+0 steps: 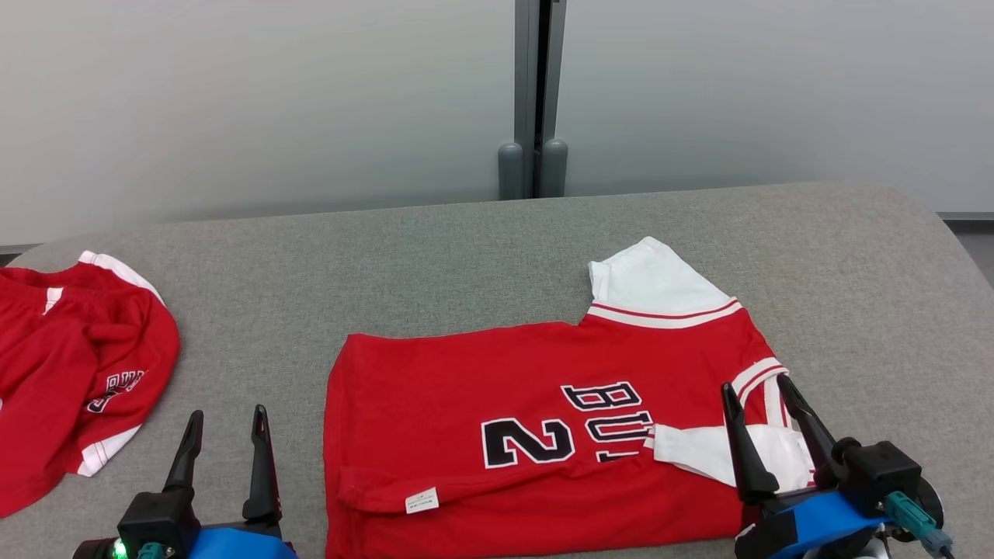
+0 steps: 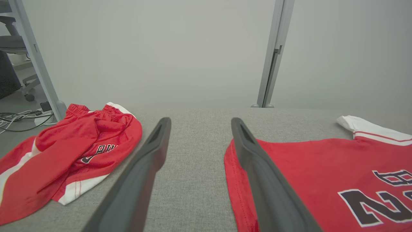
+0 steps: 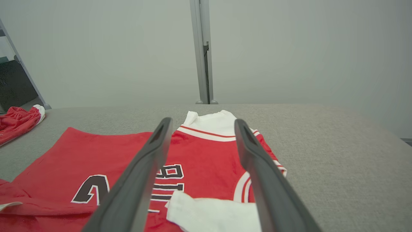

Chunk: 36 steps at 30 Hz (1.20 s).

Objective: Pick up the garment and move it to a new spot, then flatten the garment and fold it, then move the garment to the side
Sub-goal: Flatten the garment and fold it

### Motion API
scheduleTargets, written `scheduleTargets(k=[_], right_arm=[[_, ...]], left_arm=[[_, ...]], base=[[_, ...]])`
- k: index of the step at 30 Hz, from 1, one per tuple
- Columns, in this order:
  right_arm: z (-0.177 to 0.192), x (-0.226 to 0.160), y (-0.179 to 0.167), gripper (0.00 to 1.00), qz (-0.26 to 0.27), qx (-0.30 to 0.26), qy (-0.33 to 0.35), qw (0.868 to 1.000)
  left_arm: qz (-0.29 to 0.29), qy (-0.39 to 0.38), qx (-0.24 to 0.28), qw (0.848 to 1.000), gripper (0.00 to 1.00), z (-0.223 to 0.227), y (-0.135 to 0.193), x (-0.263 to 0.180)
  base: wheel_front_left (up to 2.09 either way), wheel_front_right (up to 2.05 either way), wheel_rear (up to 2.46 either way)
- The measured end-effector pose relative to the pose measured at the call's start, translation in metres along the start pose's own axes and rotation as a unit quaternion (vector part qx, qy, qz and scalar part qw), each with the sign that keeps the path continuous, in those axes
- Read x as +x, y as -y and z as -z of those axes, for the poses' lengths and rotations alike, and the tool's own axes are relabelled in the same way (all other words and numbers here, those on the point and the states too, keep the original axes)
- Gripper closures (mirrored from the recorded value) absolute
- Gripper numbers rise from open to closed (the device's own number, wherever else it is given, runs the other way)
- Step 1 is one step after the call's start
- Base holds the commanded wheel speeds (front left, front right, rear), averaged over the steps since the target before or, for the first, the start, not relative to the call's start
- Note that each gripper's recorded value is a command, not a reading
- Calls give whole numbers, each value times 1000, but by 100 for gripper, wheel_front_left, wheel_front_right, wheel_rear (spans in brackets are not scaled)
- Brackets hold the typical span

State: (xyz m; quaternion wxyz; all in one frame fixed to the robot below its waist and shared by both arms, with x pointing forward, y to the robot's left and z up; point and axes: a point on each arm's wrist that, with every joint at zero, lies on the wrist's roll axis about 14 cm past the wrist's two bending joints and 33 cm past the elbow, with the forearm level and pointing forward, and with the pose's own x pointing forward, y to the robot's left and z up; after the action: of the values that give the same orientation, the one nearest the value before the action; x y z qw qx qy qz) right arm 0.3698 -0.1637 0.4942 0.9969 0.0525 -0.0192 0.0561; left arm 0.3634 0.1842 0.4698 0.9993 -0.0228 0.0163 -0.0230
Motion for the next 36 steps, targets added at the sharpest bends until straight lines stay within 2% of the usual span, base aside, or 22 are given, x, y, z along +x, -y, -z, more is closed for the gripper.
scheduleTargets(k=[17,26,31,36], right_arm=[[11,1,0,0,1,-3,-18,1000],[-13,54,10,0,-19,-48,7,999],[-22,87,12,0,-29,-68,15,997],[-17,110,10,0,-40,-78,6,996]], left_arm=[[-1,-17,-8,1000,0,10,0,7],[45,12,3,999,0,-15,20,67],[83,-16,9,996,0,-2,38,98],[110,-77,12,991,0,32,49,115]], base=[[0,0,0],[0,0,0],[0,0,0],[0,0,0]])
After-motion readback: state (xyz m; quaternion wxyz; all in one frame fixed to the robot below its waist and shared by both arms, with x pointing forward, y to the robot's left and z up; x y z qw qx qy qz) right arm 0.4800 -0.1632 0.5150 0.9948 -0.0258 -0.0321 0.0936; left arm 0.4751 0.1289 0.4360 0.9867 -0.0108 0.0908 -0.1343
